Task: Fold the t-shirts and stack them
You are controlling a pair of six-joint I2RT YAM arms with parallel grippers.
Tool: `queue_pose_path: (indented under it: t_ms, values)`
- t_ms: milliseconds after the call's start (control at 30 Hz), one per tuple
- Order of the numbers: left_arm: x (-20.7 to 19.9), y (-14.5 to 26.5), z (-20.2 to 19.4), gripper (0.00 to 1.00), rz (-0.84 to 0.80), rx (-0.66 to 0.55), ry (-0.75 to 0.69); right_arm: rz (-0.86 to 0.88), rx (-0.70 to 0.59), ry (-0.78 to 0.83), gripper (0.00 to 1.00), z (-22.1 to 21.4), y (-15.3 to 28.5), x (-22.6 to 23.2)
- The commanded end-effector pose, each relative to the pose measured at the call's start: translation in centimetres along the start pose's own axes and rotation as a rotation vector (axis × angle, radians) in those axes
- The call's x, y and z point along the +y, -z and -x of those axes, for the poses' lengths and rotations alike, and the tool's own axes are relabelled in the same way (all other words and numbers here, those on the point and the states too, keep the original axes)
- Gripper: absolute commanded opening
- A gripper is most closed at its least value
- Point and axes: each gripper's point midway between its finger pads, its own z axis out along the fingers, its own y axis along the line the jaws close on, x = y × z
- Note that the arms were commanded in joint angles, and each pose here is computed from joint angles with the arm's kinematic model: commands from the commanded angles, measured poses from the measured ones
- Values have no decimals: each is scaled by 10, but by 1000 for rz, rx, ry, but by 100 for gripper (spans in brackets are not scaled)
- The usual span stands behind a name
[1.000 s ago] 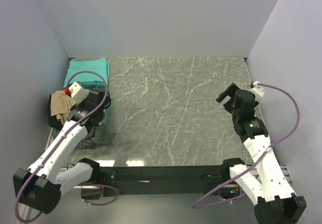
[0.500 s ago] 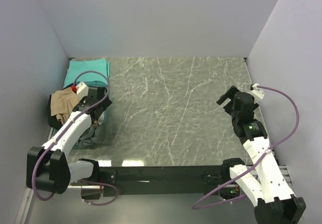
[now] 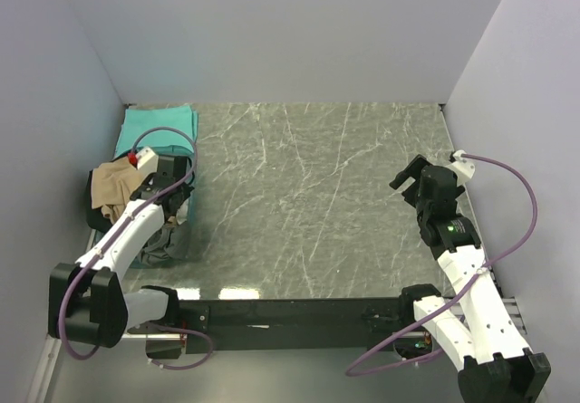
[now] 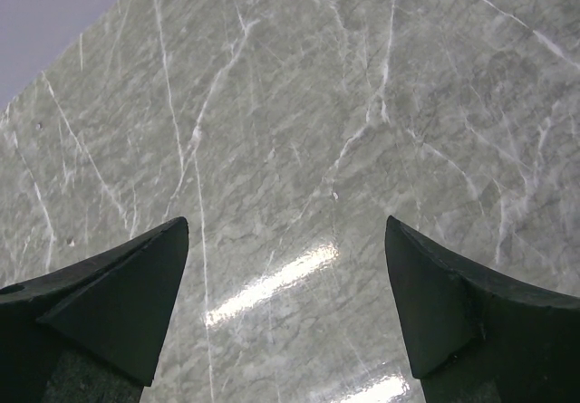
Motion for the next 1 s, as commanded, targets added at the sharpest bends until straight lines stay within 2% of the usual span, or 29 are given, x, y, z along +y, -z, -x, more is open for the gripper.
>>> queue_pose_path:
  t_ms: [0, 200, 300, 433, 500, 700, 833, 967]
  values:
    - [-6, 19, 34, 1, -26, -98, 76, 10, -42, -5, 94, 10, -1, 3]
    - [-22, 78, 114, 1, -126, -319, 206, 21, -39, -7, 93, 9, 0, 4]
    - [-29, 124, 165, 1, -189, -451, 276, 35, -24, -6, 93, 6, -1, 7]
    - [-21, 171, 209, 1, -192, -563, 349, 50, -22, -2, 93, 5, -2, 10]
    - [-25, 200, 230, 1, -261, -619, 378, 57, -21, -3, 93, 3, -2, 10]
    - [-37, 268, 279, 1, -411, -754, 377, 62, -41, -10, 93, 7, 3, 9]
    - [-57, 291, 298, 1, -479, -779, 295, 68, -60, -17, 93, 10, 5, 8]
    - [-91, 300, 307, 1, -570, -751, 202, 72, -68, -20, 93, 11, 6, 8]
